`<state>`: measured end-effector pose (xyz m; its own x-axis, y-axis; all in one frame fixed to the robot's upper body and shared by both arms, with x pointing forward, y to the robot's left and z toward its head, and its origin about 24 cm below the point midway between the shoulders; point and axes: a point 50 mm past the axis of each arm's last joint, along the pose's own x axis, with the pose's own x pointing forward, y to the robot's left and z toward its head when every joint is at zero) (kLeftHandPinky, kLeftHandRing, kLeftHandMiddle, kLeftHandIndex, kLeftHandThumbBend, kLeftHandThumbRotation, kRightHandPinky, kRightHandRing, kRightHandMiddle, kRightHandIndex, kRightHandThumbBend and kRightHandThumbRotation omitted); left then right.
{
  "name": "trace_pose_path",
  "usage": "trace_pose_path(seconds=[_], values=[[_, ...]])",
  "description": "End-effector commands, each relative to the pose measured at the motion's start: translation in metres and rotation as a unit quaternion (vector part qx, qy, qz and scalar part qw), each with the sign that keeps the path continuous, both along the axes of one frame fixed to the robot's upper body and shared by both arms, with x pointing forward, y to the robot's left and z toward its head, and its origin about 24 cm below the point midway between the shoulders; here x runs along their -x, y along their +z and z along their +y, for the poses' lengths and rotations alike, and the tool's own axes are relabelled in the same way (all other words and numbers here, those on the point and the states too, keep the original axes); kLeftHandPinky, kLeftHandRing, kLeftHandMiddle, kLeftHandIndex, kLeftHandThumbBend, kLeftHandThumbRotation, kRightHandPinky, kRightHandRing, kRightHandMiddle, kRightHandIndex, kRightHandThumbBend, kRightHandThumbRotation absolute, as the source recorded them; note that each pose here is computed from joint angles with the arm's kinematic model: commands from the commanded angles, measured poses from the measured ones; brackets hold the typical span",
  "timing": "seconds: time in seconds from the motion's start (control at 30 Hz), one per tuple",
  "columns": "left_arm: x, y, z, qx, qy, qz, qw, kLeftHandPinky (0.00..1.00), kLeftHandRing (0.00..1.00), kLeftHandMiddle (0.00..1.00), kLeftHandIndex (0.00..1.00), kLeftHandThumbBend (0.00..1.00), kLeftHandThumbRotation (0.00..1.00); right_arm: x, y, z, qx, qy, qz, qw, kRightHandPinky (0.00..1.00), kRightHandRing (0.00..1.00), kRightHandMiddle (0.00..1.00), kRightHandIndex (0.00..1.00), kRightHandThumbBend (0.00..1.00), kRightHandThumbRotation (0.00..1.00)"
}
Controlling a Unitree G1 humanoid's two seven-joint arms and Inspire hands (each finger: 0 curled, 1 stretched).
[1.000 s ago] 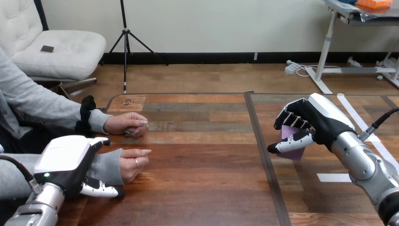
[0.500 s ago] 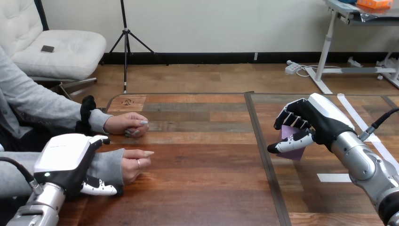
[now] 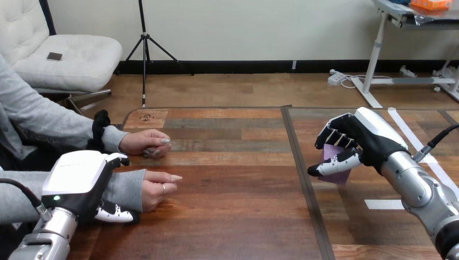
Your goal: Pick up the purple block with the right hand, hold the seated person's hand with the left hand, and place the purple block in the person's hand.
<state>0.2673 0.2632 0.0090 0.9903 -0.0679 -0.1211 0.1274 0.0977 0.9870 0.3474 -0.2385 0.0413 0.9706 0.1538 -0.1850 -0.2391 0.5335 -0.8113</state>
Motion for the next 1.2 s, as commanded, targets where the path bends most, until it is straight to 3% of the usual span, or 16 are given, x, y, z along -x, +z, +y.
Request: trace_pose_path(seconds=[0.0,0.4,1.17], values=[[-0.0096,0.0076,0.0035,-0.015,-0.005,-0.003,0.9999,0.68,0.74,0.76,0.76,0.96,0.25,-0.013,0.0252,0.0028,-0.013,0.002,-0.046,0.9988,0.41,0.44,0.47,0.46,0.81,0.0],[-0.0109,0.0075,0.0024,-0.01,-0.013,0.01,0.9998,0.64,0.7,0.72,0.73,0.96,0.19,-0.0128,0.0262,0.0025,-0.011,0.003,-0.051,0.9986,0.4,0.43,0.46,0.46,0.81,0.0],[-0.0142,0.0086,-0.0022,-0.004,-0.014,0.041,0.9991,0.49,0.58,0.62,0.64,0.91,0.02,-0.0122,0.0258,0.0021,-0.013,0.001,-0.054,0.9985,0.41,0.43,0.46,0.46,0.81,0.0]])
